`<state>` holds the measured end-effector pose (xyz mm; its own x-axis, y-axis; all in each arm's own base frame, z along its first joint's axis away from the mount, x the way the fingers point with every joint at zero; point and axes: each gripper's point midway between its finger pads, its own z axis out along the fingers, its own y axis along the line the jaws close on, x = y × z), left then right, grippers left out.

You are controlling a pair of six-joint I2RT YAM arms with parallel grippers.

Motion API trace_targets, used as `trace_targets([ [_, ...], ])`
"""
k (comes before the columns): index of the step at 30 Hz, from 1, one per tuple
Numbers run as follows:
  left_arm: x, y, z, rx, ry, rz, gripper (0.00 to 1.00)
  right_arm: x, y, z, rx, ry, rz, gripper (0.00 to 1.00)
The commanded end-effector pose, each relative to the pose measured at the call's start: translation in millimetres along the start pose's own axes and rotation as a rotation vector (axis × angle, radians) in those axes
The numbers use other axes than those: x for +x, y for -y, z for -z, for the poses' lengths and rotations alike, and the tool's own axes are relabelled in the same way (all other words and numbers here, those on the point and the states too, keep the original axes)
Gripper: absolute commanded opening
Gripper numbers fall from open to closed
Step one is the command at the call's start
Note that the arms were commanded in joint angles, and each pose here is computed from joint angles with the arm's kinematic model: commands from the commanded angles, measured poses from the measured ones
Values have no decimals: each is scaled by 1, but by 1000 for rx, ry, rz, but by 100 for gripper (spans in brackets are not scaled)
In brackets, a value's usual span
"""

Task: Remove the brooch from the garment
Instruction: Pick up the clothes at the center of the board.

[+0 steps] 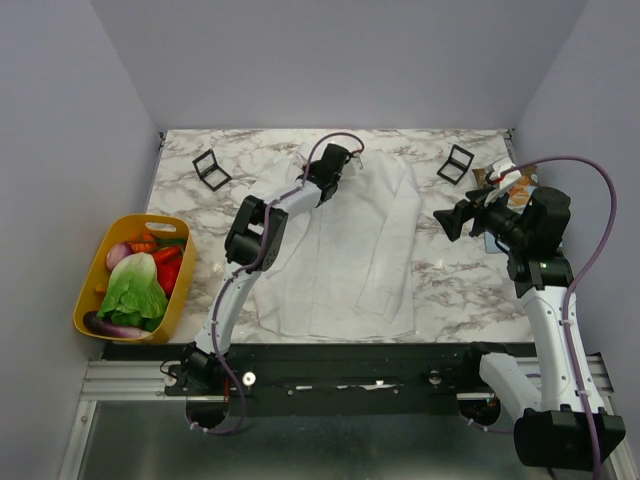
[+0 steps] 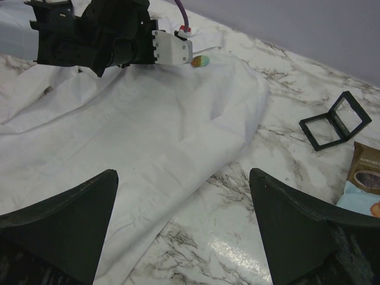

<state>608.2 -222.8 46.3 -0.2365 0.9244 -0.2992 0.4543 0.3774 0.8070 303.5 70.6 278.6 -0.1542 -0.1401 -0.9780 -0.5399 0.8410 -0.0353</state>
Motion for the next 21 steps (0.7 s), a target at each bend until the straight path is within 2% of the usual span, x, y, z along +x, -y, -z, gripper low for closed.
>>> trace_targets([
  [1,-7,-25,16,-19,8,88,0,4,-1,0,-1,-10,5,100],
  [8,-10,-32,27,-1,7,171,0,2,-3,2,-5,-1,12,100],
  [21,-19,-47,83,149,51,381,0,0,-12,3,-50,8,6,100],
])
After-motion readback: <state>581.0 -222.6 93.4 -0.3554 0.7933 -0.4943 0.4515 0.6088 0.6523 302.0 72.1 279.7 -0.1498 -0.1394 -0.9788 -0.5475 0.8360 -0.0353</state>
